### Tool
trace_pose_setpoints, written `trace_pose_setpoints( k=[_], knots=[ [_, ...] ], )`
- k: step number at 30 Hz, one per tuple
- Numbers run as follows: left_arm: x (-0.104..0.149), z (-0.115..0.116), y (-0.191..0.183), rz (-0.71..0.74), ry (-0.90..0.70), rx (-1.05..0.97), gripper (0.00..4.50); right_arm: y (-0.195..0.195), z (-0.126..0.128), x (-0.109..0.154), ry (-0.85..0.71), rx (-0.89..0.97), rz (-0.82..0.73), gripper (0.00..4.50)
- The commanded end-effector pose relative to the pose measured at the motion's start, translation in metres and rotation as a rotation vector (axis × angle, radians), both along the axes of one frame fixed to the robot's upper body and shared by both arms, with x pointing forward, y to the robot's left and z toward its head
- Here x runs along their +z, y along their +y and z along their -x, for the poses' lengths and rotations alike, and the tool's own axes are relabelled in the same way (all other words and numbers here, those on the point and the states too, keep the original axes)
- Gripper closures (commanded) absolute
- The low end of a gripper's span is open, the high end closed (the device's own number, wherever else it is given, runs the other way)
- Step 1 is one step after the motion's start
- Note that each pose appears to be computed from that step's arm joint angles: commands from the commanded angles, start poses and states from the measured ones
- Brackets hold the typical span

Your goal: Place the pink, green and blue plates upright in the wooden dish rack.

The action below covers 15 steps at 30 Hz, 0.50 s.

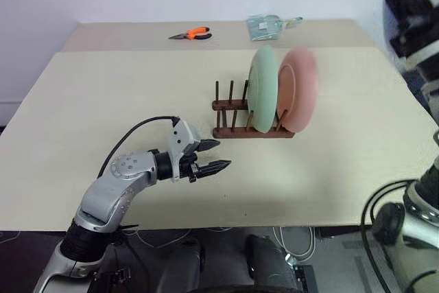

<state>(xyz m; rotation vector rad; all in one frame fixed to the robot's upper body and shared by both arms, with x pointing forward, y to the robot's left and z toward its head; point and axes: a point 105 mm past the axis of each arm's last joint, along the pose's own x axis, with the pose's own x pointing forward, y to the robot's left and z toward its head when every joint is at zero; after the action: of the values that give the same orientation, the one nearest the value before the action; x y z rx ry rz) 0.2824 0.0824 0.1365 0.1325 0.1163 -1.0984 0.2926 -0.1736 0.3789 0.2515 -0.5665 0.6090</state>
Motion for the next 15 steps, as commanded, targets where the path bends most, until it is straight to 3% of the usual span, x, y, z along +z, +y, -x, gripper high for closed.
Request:
trace_pose_setpoints(
  k=[1,4,6,9,15],
  knots=[
    [0.012,-0.011,0.018,0.019,-0.053,0.080,1.47,0.045,0.022,0.014,-0.011,0.273,-0.063,4.46],
    [0.011,-0.017,0.033,0.010,-0.063,0.134,1.47,0.071,0.026,0.022,0.034,0.423,-0.169,4.46],
    [0.001,-0.019,0.053,-0.034,-0.059,0.195,1.47,0.095,0.014,0.012,0.176,0.533,-0.313,4.46],
    [-0.008,-0.019,0.072,-0.060,-0.053,0.263,1.47,0.118,-0.004,-0.012,0.355,0.553,-0.393,4.46],
    [-0.013,-0.015,0.082,-0.058,-0.041,0.297,1.47,0.135,-0.018,-0.042,0.524,0.542,-0.437,4.46]
  ],
)
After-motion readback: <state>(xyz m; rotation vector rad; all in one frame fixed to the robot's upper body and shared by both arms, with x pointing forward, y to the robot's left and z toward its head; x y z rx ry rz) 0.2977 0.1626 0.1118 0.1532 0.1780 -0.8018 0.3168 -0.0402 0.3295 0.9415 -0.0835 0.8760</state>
